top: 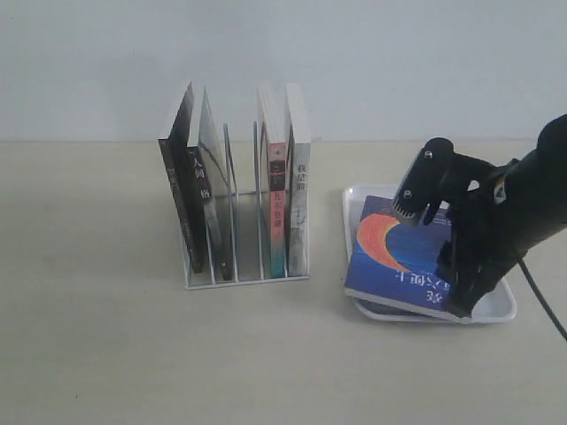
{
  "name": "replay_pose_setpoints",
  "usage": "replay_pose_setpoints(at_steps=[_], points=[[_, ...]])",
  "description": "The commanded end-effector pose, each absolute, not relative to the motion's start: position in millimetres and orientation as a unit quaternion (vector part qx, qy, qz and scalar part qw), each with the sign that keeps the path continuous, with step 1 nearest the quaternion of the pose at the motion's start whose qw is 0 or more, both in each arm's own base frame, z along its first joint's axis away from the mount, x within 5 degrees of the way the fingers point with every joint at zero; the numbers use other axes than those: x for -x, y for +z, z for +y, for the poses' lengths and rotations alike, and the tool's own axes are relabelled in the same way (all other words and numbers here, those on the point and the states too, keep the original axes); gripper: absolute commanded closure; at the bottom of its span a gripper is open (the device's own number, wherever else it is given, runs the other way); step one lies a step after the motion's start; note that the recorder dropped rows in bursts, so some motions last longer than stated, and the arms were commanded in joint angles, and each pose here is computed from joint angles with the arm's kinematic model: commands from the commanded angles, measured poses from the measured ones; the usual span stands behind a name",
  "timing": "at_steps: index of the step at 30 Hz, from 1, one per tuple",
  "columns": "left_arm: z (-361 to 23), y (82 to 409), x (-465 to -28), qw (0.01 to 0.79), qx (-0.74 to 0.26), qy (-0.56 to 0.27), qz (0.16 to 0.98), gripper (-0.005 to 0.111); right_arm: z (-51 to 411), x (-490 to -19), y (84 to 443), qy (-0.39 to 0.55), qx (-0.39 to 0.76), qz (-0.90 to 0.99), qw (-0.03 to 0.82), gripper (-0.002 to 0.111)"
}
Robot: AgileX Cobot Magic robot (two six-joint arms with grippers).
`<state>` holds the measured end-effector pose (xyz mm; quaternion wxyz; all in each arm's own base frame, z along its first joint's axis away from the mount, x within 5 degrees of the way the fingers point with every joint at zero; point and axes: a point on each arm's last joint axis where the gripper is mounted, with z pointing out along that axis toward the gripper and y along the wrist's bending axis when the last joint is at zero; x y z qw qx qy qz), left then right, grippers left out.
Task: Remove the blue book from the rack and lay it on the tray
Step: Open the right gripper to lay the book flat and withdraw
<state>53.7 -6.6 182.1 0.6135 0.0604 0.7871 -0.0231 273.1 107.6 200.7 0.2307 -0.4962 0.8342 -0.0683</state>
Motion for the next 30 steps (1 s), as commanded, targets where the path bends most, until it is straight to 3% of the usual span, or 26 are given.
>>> replay_pose_setpoints(at_steps=[1, 7, 10, 12, 13, 17, 23, 30], points=[[-6.6, 184.8, -53.7, 0.622, -0.057, -0.025, 0.781, 0.102, 102.4, -268.3, 207.4, -0.068, 0.482, 0.846, 0.219, 0.060], [-6.6, 184.8, -53.7, 0.622, -0.057, -0.025, 0.781, 0.102, 98.0, -257.0, 247.1, -0.059, 0.425, 0.858, 0.283, 0.060], [-6.6, 184.8, -53.7, 0.622, -0.057, -0.025, 0.781, 0.102, 92.6, -244.2, 276.3, -0.031, 0.336, 0.884, 0.324, 0.062], [-6.6, 184.8, -53.7, 0.622, -0.057, -0.025, 0.781, 0.102, 88.0, -233.6, 289.3, -0.016, 0.290, 0.895, 0.337, 0.088], [-6.6, 184.8, -53.7, 0.622, -0.057, -0.025, 0.781, 0.102, 86.2, -227.1, 295.7, -0.004, 0.272, 0.900, 0.341, 0.108], [-6.6, 184.8, -53.7, 0.622, -0.057, -0.025, 0.781, 0.102, 85.0, -210.4, 310.3, 0.042, 0.239, 0.893, 0.380, 0.109], [-6.6, 184.8, -53.7, 0.622, -0.057, -0.025, 0.781, 0.102, 72.1, -175.1, 319.2, 0.082, 0.200, 0.821, 0.528, 0.109], [-6.6, 184.8, -53.7, 0.622, -0.057, -0.025, 0.781, 0.102, 62.6, -152.4, 322.1, 0.079, 0.206, 0.778, 0.589, 0.109]])
